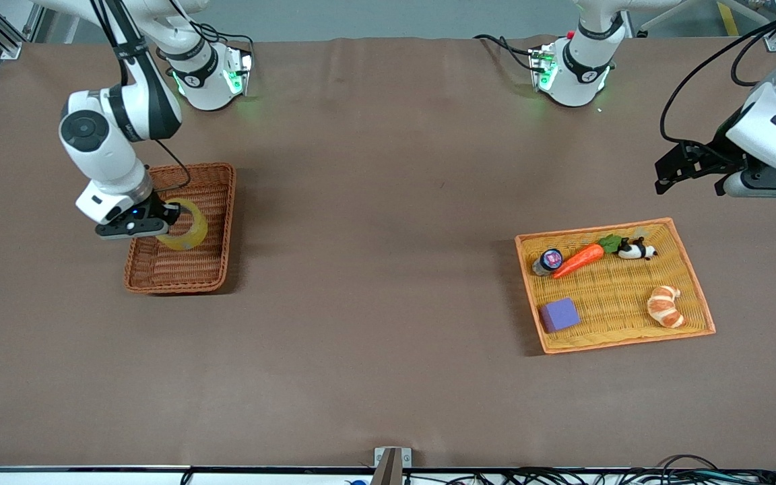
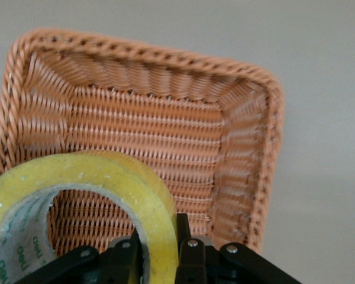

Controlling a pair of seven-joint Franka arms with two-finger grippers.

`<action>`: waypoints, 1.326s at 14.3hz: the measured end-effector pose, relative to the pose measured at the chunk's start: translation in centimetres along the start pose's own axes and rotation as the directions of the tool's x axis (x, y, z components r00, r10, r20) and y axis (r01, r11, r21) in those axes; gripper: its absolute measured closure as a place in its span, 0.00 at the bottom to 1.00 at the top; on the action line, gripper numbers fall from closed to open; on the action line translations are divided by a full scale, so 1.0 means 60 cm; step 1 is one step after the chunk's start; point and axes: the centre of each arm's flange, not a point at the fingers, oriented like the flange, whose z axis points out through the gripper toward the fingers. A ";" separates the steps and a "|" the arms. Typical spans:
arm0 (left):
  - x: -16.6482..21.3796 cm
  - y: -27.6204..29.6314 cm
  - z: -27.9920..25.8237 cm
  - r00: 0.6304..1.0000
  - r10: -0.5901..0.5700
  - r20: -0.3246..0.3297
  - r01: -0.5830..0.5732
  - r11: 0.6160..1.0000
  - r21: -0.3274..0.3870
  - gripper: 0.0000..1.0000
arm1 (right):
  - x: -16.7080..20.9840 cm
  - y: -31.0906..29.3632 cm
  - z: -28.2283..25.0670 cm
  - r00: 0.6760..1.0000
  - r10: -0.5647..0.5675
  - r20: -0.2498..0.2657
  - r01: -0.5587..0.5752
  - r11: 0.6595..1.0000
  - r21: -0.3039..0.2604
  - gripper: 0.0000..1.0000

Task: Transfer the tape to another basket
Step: 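Carry the tape roll into the brown basket with the right gripper, then release the tape roll and raise the right gripper away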

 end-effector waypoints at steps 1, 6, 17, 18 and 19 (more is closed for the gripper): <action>-0.001 -0.004 -0.003 1.000 -0.005 -0.003 0.005 1.000 0.000 0.00 | -0.012 -0.001 0.012 1.000 -0.001 -0.010 0.001 1.000 0.008 0.78; -0.004 -0.012 -0.011 0.999 -0.032 -0.009 0.032 0.999 0.001 0.00 | -0.034 0.034 0.072 0.999 -0.031 -0.029 0.031 0.999 0.023 0.78; -0.002 -0.035 -0.012 0.998 -0.060 -0.010 0.060 0.998 -0.001 0.00 | 0.024 0.060 0.051 0.997 -0.005 -0.071 0.005 1.000 0.000 0.04; -0.003 -0.034 -0.012 0.998 -0.059 -0.005 0.059 0.998 0.000 0.00 | 0.041 0.070 0.032 0.998 0.012 -0.062 -0.012 1.000 -0.011 0.00; -0.005 -0.033 -0.010 0.998 -0.056 0.008 0.056 0.998 0.001 0.00 | 0.058 0.080 0.010 0.998 0.029 -0.061 -0.031 0.999 -0.022 0.00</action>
